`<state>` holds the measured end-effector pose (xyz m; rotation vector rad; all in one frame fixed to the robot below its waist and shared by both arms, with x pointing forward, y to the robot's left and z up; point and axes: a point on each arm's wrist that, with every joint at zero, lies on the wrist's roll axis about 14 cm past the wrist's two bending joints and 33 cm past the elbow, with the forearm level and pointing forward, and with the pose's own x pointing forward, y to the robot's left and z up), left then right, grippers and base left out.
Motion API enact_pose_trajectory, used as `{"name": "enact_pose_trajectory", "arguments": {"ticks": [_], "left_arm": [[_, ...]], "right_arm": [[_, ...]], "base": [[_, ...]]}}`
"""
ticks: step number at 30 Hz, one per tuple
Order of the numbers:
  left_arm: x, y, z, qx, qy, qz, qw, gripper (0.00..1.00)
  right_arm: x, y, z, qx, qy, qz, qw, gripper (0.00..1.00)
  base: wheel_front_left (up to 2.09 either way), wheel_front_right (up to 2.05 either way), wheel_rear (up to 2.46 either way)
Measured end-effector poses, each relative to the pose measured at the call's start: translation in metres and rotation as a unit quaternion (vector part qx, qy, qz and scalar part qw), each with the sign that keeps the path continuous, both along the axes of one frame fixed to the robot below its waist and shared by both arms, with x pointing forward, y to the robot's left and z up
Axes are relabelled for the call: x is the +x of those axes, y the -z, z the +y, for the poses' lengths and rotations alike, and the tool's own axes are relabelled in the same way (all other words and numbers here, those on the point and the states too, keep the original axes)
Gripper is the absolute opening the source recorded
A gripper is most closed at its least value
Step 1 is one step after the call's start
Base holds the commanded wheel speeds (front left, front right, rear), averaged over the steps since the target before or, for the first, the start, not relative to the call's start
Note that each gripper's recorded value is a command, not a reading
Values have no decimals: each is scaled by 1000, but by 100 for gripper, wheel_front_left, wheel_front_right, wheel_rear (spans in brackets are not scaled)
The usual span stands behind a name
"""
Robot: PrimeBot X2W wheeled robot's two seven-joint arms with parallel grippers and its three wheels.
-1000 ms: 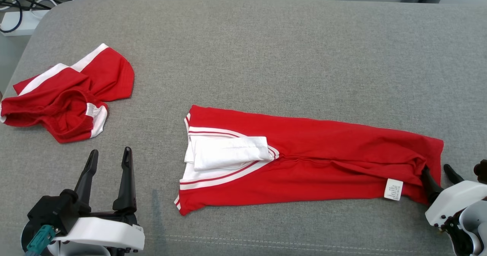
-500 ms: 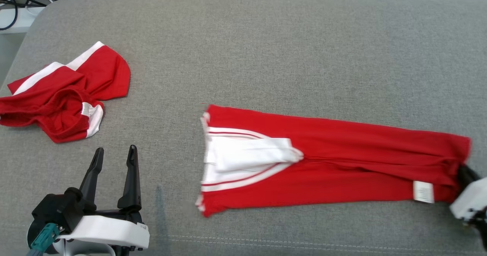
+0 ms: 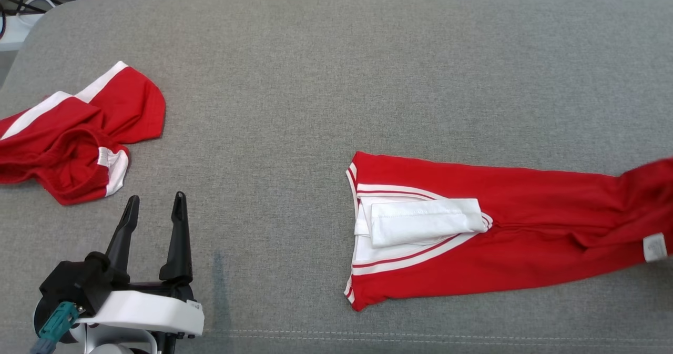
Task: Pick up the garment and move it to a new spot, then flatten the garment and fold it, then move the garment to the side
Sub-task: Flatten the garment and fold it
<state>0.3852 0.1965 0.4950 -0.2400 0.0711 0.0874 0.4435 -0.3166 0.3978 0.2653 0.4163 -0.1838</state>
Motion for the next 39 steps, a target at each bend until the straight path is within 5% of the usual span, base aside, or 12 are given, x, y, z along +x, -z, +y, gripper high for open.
{"name": "enact_pose_trajectory", "arguments": {"ticks": [5,12,18,31,32,33,34,39], "left_arm": [[2,-4,-1,3,4,-7,1000,100],[-1,-5,-2,2,6,-9,1000,100],[-7,-3,1,3,3,-5,1000,100],[-11,-1,0,-2,6,-3,1000,100],[-11,-1,0,-2,6,-2,1000,100],[-11,0,0,-2,6,-1,1000,100],[-11,1,-1,-3,6,0,1000,100],[-9,2,-3,-4,12,0,1000,100]], "right_arm": [[32,-49,74,42,-89,-87,991,0],[30,-116,195,120,-219,-179,952,0],[6,-109,281,178,-286,-150,929,0],[-10,-68,339,155,-364,-80,915,0],[-11,-67,341,156,-366,-77,914,24],[-13,-66,343,161,-368,-73,913,70],[-15,-66,348,173,-372,-70,909,100],[-19,-95,363,246,-376,-91,889,100]], "base": [[0,0,0],[0,0,0],[0,0,0],[0,0,0],[0,0,0],[0,0,0],[0,0,0],[0,0,0]]}}
